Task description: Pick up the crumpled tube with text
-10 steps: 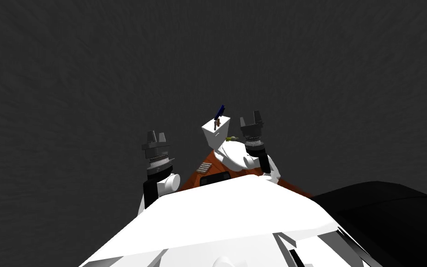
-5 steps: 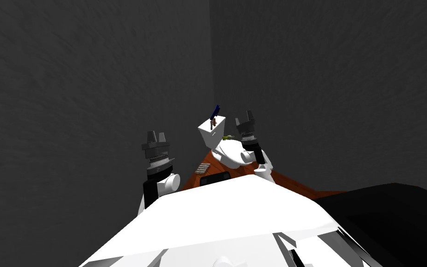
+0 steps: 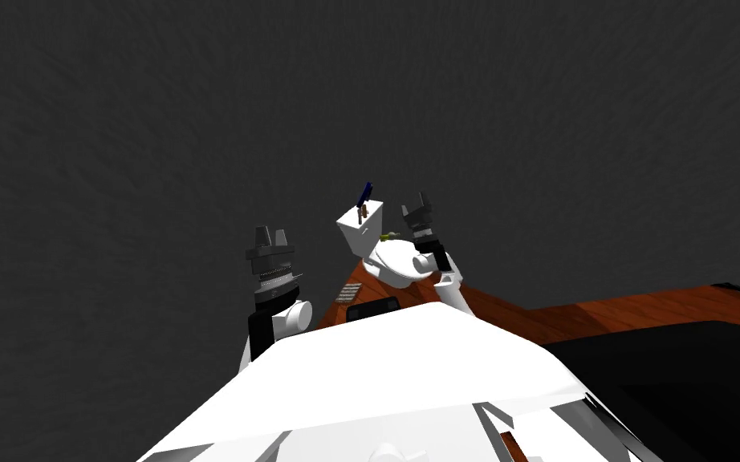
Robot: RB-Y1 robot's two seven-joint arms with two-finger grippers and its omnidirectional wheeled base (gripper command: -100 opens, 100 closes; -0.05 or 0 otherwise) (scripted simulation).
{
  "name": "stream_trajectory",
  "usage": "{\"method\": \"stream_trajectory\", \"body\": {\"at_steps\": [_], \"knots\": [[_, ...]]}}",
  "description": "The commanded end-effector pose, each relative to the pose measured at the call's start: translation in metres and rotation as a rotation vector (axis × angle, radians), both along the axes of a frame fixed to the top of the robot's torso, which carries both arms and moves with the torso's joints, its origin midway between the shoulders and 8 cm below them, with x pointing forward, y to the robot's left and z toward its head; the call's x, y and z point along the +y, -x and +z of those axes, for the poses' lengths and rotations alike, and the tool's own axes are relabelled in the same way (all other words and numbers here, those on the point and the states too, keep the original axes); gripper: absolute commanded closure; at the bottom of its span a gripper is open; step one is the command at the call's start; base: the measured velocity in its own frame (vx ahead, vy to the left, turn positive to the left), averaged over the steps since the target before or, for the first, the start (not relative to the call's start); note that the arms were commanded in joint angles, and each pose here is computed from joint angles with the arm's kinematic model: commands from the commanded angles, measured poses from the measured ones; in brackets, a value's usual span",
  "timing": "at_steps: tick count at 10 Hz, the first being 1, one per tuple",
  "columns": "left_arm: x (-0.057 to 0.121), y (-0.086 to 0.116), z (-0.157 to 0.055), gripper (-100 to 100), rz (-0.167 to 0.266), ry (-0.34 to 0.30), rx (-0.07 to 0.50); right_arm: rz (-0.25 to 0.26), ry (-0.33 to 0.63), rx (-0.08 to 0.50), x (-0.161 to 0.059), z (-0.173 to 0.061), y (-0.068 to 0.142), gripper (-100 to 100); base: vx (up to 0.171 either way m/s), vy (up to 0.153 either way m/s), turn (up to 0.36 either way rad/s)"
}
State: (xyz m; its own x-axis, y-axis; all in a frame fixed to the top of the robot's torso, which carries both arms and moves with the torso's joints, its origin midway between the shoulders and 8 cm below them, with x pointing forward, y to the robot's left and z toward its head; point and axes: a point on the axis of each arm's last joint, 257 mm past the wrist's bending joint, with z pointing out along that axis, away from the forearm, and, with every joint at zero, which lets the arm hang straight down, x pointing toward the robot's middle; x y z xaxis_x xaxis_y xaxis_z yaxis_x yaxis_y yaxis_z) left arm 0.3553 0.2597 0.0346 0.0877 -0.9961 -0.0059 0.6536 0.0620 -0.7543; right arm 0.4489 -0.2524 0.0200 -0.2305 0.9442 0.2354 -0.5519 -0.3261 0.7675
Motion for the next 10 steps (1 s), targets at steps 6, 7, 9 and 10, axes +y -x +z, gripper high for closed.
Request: {"method": "stream_trajectory", "body": {"at_steps": [6,7,9,10], "knots": [[0.0,0.0,0.0,0,0.0,0.0,0.0,0.107,-0.182,0.191,0.002,-0.041,-0.066,-100,-0.021,0.022,-0.12],[0.0,0.0,0.0,0,0.0,0.0,0.0,0.133,-0.228,0.238,0.004,-0.05,-0.081,-100,-0.01,0.019,-0.101],[0.0,0.0,0.0,0,0.0,0.0,0.0,0.158,-0.275,0.29,0.006,-0.062,-0.096,-100,-0.01,0.027,-0.082],[0.0,0.0,0.0,0,0.0,0.0,0.0,0.183,-0.322,0.333,0.009,-0.07,-0.109,-100,-0.002,0.029,-0.067]]}}
